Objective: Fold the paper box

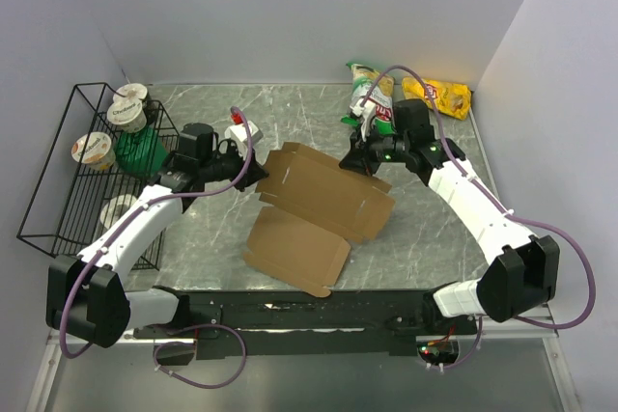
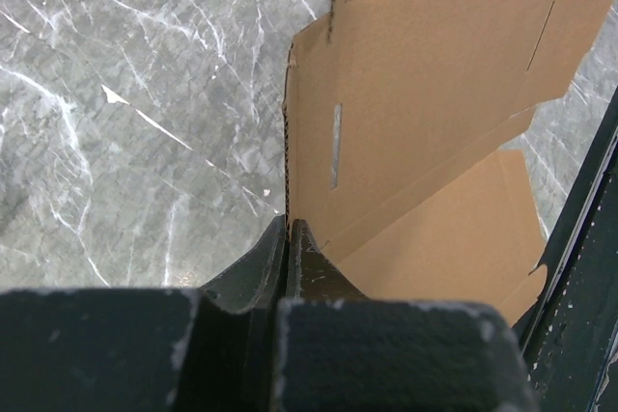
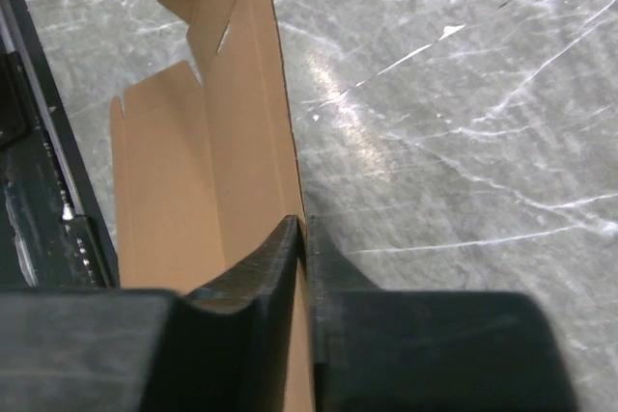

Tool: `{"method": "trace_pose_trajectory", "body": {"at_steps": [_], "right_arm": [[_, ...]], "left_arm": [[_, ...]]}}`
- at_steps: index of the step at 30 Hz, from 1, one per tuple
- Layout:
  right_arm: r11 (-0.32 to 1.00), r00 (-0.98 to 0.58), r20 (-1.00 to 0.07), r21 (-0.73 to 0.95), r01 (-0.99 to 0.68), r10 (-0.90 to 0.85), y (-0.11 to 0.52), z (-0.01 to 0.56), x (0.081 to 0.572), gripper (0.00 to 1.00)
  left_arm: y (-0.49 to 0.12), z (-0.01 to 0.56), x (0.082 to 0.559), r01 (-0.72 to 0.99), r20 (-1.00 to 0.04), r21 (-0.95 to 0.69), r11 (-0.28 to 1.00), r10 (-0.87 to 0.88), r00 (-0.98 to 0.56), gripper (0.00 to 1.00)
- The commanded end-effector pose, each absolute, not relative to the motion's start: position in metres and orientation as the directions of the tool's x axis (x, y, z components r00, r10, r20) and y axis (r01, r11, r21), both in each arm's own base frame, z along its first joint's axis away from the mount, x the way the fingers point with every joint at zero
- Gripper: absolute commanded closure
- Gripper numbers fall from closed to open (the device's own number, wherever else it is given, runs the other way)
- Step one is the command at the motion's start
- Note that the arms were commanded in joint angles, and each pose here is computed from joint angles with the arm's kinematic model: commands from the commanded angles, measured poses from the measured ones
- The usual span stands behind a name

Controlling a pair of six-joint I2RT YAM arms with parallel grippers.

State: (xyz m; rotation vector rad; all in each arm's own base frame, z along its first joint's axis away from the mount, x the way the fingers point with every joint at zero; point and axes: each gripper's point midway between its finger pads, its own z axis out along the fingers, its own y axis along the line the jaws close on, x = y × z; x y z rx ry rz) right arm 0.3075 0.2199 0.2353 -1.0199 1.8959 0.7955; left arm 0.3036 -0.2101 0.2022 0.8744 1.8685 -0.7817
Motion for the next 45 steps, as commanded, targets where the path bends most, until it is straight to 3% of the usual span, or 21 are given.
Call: {"method": "trace_pose_trajectory", "body": {"at_steps": [1,7,8,10,11,14,15,23,31,40,45], "right_arm": [[0.477,-0.279,-0.897,0.09,-0.874,-0.343,0.221,0.245,0.303,0.93],[0.502,-0.248,-0.902,0.04,-0.864,-0.354,0.223,0.24,0.294,1.0],[0.514,-0.244,-0.901,0.029,-0.857,-0.358,0.223,0.238,0.294,1.0],[0.519,-0.21,-0.905,-0.014,-0.855,-0.371,0.226,0.237,0.289,1.0],[0.553,-0.201,-0.897,-0.056,-0.831,-0.393,0.221,0.234,0.293,1.0],[0.586,-0.167,-0.893,-0.125,-0.8,-0.417,0.22,0.232,0.293,1.0],[0.598,-0.153,-0.896,-0.144,-0.788,-0.417,0.219,0.235,0.294,1.0],[0.609,-0.078,-0.854,-0.3,-0.735,-0.514,0.231,0.219,0.291,1.0],[0.588,-0.045,-0.77,-0.446,-0.675,-0.637,0.247,0.185,0.286,1.0],[0.536,-0.019,-0.702,-0.524,-0.662,-0.712,0.261,0.159,0.267,1.0],[0.533,-0.052,-0.697,-0.496,-0.685,-0.715,0.269,0.143,0.257,1.0]], "left_arm": [[-0.214,0.214,0.312,0.817,-0.923,-0.147,0.558,0.221,-0.317,0.99],[-0.212,0.208,0.321,0.779,-0.909,-0.176,0.602,0.204,-0.363,0.96],[-0.211,0.208,0.323,0.769,-0.907,-0.18,0.614,0.199,-0.371,0.79],[-0.21,0.205,0.325,0.754,-0.898,-0.197,0.627,0.194,-0.396,0.58],[-0.21,0.208,0.327,0.747,-0.898,-0.197,0.635,0.188,-0.397,0.29],[-0.206,0.206,0.329,0.724,-0.891,-0.202,0.659,0.184,-0.416,0.06],[-0.204,0.207,0.33,0.713,-0.89,-0.198,0.672,0.181,-0.418,0.02],[-0.174,0.196,0.333,0.433,-0.813,-0.312,0.846,-0.003,-0.582,0.04],[-0.163,0.179,0.304,0.248,-0.764,-0.546,0.8,-0.354,-0.539,0.04],[-0.15,0.127,0.28,0.189,-0.737,-0.591,0.784,-0.43,-0.521,0.01],[-0.153,0.119,0.277,0.26,-0.771,-0.581,0.771,-0.419,-0.479,0.07]]}}
